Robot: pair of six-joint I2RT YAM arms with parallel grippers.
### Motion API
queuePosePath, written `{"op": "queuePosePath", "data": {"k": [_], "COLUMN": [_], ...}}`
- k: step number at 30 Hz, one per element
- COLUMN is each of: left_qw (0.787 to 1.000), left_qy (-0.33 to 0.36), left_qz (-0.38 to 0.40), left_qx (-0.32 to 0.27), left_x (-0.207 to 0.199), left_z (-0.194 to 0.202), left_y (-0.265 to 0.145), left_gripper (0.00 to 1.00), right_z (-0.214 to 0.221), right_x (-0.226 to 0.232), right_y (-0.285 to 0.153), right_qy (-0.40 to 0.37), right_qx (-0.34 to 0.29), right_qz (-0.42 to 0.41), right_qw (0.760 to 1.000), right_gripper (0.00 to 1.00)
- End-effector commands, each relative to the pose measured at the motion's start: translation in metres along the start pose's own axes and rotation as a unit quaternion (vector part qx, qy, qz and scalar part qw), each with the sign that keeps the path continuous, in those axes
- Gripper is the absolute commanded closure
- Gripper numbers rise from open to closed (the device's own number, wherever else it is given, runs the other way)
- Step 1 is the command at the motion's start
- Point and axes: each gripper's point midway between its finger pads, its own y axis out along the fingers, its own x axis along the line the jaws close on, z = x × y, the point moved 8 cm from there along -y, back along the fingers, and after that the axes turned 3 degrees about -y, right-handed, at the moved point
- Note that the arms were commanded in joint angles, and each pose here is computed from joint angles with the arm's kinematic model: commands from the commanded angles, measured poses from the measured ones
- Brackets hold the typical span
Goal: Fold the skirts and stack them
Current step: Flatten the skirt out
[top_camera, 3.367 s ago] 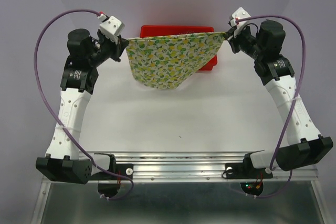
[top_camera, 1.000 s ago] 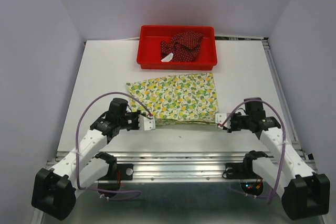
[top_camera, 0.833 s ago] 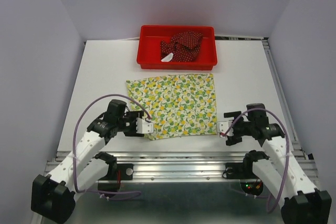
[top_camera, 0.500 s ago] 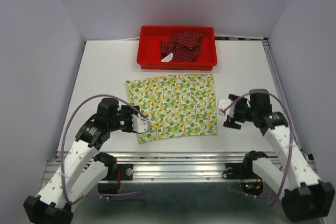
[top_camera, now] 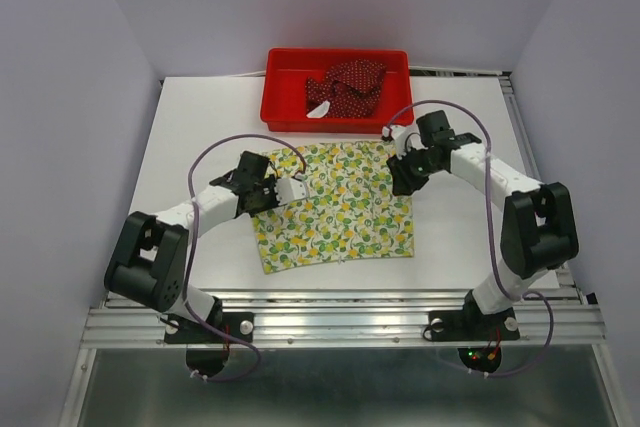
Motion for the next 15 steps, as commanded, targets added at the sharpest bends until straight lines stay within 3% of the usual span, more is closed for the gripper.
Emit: {"op": "queuePosePath", "data": {"k": [1,6,10,15], "left_qw": [0.997,0.992,0.977,0.963], "left_qy": [0.052,0.12,0.191,0.236], "left_qz": [-0.054,0.004,0.08,0.131], "left_qx": [-0.007,0.029,0.053,0.024], "left_x": [0.028,0.001,-0.043,-0.078], "left_z": [-0.014,0.0,0.013,0.001], "left_y": [-0.001,0.01,0.012,0.007], "left_gripper": [0.66,0.72,0.73,0.74], "right_z": [-0.003,0.018,0.023,0.019], "right_x": [0.014,0.002,-0.011,-0.029], "right_y": [0.016,0.041,0.053,0.066], "right_qy": [0.055,0.076,0.073,0.061], "right_qx": [0.013,0.071,0.094,0.107], "right_qz": [0.001,0.024,0.053,0.089], "right_qw": [0.998,0.994,0.991,0.988], "right_gripper": [0.62,0.62,0.62,0.62]}}
